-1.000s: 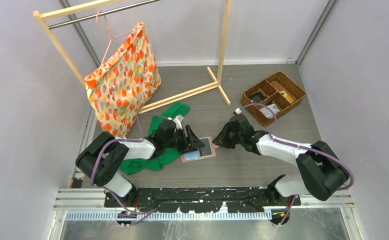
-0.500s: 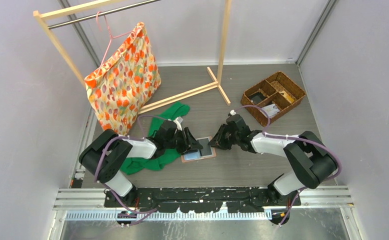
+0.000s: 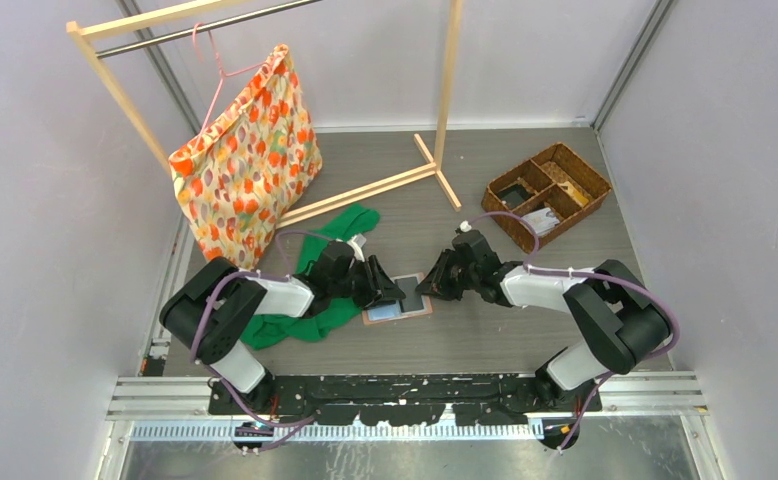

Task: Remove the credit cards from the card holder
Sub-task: Remove the credit card from the card holder.

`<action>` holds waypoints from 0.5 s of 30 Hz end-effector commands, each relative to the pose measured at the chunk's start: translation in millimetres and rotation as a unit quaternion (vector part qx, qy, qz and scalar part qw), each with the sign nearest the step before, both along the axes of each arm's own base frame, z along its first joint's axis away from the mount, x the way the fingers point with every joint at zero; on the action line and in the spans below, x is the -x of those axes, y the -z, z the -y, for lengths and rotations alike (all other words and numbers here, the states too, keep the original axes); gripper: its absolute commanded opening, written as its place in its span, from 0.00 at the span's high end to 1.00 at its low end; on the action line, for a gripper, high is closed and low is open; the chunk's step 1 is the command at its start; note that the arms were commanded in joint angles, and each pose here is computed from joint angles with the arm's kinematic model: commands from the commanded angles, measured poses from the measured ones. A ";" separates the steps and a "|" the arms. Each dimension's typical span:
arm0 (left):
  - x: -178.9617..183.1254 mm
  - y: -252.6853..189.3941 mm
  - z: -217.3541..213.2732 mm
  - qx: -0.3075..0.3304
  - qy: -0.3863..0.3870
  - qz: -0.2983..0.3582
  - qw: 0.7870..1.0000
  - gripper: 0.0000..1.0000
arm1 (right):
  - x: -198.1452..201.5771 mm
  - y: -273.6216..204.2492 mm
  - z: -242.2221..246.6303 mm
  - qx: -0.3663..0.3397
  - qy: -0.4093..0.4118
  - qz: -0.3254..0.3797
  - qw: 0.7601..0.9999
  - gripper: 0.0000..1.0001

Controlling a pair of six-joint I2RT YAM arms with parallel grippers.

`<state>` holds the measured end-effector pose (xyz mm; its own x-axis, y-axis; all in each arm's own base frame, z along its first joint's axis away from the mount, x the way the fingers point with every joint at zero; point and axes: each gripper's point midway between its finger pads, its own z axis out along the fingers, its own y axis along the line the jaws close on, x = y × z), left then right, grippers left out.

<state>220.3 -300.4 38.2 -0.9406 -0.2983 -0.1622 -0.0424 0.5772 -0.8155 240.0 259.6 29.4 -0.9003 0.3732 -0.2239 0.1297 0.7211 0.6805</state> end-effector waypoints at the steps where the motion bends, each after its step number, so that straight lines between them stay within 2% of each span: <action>1: -8.2 -3.0 3.8 0.001 -0.004 0.009 1.000 0.59 | -1.2 3.3 -0.4 0.000 -0.001 0.008 1.000 0.77; 15: -7.3 2.1 1.1 -0.004 -0.009 0.007 1.000 0.65 | 8.2 15.3 -12.6 0.003 -0.018 -0.003 1.000 0.77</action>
<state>220.5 -300.6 35.4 -0.9418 -0.2970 -0.1576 -0.0474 0.5814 -0.8123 240.5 269.9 28.0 -0.9026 0.3616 -0.2336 0.1014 0.7059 0.7011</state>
